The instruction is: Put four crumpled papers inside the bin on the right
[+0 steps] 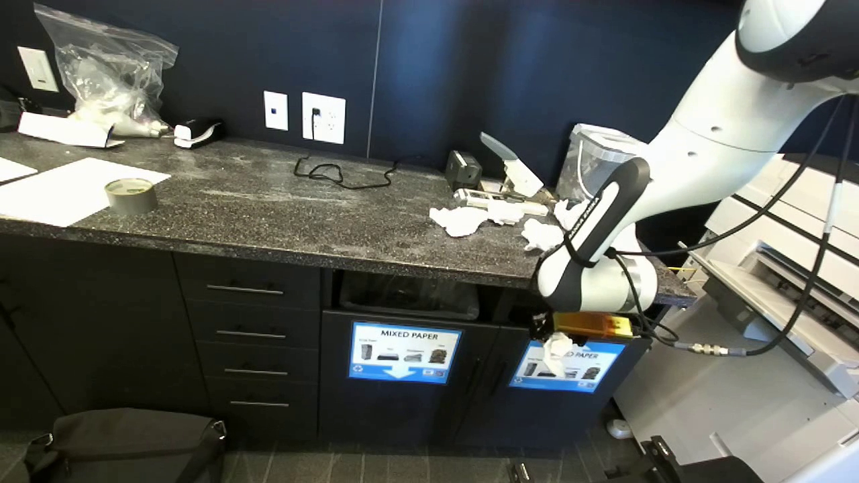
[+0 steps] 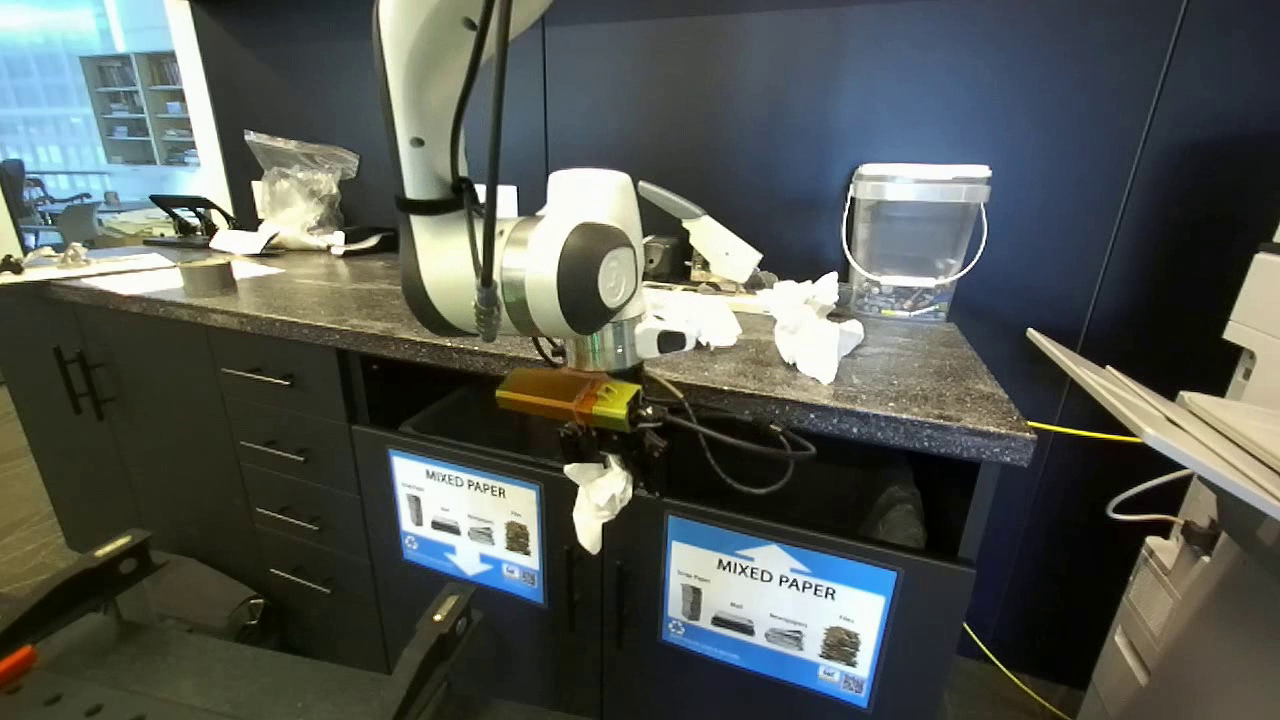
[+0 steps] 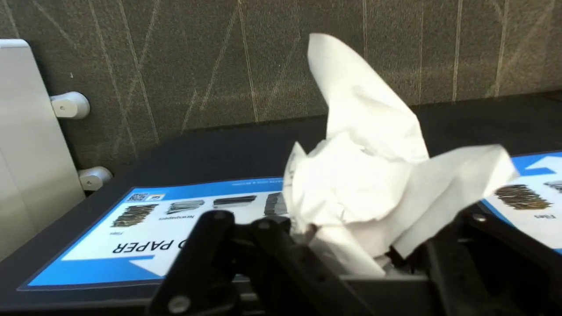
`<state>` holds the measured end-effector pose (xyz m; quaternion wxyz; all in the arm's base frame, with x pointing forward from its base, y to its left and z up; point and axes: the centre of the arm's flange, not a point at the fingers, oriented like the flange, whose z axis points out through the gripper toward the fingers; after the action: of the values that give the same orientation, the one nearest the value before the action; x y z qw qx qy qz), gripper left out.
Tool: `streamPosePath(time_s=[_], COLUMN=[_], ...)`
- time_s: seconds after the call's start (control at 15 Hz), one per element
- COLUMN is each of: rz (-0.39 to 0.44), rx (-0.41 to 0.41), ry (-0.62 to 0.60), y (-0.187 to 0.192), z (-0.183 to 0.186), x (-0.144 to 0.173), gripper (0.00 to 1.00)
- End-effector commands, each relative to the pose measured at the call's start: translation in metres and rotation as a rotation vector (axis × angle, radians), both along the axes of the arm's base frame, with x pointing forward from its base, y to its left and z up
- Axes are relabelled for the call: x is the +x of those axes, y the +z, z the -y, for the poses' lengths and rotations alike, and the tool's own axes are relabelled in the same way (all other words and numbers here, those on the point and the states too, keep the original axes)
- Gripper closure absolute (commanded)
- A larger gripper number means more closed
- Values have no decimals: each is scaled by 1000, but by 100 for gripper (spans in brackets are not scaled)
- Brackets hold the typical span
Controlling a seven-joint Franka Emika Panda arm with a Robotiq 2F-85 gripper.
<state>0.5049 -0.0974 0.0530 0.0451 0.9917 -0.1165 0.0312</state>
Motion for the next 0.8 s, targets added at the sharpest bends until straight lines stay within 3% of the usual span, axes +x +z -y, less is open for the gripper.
streamPosePath(time_s=[0.0, 0.33, 0.73], rz=[87, 214, 402], rx=[-44, -147, -172], ry=[-28, -92, -148], y=[-34, -73, -85], z=[1, 19, 38], x=[-5, -1, 14], gripper=[86, 87, 87])
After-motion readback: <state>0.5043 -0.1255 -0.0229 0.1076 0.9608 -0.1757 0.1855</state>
